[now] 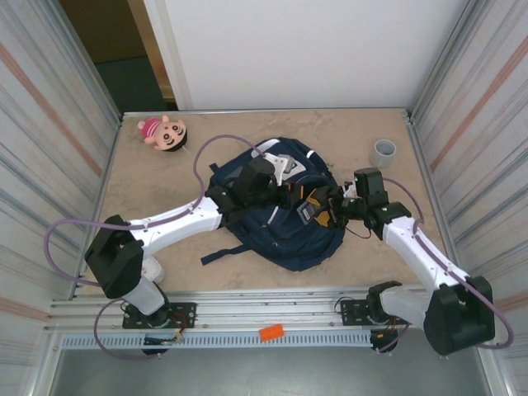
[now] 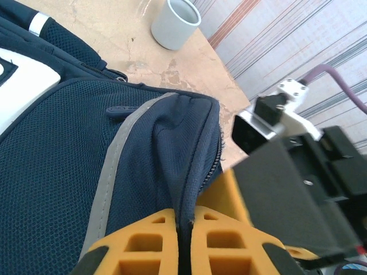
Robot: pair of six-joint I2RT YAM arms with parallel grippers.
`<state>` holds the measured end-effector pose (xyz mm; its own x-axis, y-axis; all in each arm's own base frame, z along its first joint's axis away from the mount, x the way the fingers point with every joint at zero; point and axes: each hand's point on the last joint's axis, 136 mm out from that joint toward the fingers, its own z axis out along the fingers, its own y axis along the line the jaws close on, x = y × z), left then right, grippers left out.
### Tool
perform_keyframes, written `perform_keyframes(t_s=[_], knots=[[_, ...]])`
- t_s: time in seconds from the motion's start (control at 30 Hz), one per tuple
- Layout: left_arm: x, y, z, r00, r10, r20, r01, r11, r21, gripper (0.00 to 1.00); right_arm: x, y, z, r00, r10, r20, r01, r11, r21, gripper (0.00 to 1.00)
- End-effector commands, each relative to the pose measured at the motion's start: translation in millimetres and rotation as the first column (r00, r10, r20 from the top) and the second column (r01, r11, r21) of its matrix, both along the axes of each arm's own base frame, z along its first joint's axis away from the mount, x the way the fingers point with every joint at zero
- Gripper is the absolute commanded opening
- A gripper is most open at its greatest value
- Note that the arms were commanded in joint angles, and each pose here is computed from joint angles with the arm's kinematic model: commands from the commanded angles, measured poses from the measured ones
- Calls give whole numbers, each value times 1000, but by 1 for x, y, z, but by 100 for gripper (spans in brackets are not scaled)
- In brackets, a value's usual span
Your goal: Pack books, pencil case, and school supplies into a backpack
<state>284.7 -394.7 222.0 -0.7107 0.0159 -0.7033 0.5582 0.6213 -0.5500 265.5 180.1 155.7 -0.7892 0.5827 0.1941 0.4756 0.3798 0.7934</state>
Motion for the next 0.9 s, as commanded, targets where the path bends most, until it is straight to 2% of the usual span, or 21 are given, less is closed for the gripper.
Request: perform_keyframes(t_s=[0.0,0.03,0.1,0.3,0.4,0.47,0.53,0.63,0.73,0.87], knots=[[1,-2,65,994,-1,109,18,988,-150,2,21,7,18,997,-13,70,11,1000,23,69],[1,-1,64,994,2,112,14,989,-145,2,22,8,20,997,-11,73,9,1000,25,75],[1,1,64,993,8,117,9,990,-139,2,23,8,23,996,-5,88,3,1000,27,78],[1,8,56,992,22,127,-10,995,-100,2,4,-3,33,985,14,170,-12,1000,-12,77],[1,9,45,993,18,118,-10,998,-69,3,-8,-6,49,961,33,276,-34,999,-2,76],[1,9,38,994,14,105,-8,998,-59,3,-12,1,69,922,53,385,-74,996,41,79],[-1,7,31,996,3,92,2,999,-52,3,-14,2,80,899,48,436,-77,996,49,81],[-3,5,26,997,-13,81,17,999,-48,3,-6,-1,85,896,23,443,-44,998,38,80],[-6,3,21,996,-30,80,34,998,-47,4,8,0,89,892,4,453,-29,998,48,75],[-17,-2,13,983,-130,131,134,991,-19,7,28,3,78,909,-6,416,-7,1000,30,69]])
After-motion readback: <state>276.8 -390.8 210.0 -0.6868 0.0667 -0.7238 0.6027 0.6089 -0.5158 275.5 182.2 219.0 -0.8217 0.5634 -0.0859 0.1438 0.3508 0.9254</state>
